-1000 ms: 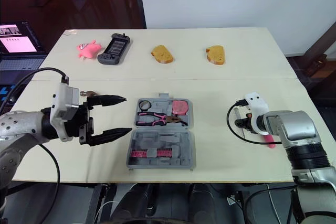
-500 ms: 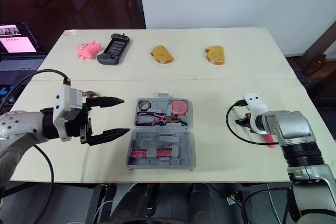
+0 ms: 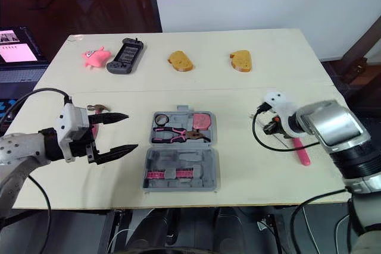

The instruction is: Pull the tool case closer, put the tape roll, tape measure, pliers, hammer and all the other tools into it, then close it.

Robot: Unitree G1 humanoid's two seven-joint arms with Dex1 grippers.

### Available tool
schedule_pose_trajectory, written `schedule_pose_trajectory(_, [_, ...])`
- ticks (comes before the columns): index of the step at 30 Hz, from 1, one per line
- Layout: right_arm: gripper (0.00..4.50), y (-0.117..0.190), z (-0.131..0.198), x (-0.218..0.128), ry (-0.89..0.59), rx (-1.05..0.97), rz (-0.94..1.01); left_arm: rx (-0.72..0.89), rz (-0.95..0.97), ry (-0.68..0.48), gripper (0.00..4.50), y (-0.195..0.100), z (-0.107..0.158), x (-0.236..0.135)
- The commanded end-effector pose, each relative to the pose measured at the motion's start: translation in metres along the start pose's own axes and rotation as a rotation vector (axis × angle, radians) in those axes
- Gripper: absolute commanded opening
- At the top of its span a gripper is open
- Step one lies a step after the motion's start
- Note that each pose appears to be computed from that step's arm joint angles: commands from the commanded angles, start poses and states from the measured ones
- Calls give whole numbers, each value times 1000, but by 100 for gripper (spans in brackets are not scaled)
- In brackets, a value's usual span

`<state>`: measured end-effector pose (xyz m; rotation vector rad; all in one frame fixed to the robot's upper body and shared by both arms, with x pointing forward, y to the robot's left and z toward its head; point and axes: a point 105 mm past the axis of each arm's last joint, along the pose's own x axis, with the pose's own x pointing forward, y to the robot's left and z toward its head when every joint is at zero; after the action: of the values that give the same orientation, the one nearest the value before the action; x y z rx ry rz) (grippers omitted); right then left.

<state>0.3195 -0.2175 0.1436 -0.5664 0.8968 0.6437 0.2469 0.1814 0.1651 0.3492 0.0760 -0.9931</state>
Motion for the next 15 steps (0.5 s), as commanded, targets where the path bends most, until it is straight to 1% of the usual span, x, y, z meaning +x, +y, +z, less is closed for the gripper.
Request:
schedule_pose_trajectory(1, [5,27,28,-17,2,-225,140,44,109,-1,450,14,-4,-17])
schedule_pose_trajectory(2, [5,30,33,-19,19,-259,161,61,149,1,450,17,-6,-21])
schedule_pose_trajectory(5, [5,42,53,-20,61,-385,207,34,203,13,450,21,-17,-32])
schedule_pose_trajectory(8, [5,66,77,-16,49,-502,279,30,144,24,450,13,-25,-41])
schedule_pose_trajectory(10, [5,83,93,-9,42,-538,315,32,149,6,450,13,-27,-44])
schedule_pose_trajectory(11, [5,91,98,-6,40,-546,329,38,155,15,450,14,-30,-44])
schedule_pose_trajectory(15, [5,119,112,3,64,-559,396,23,154,-4,450,8,-35,-47])
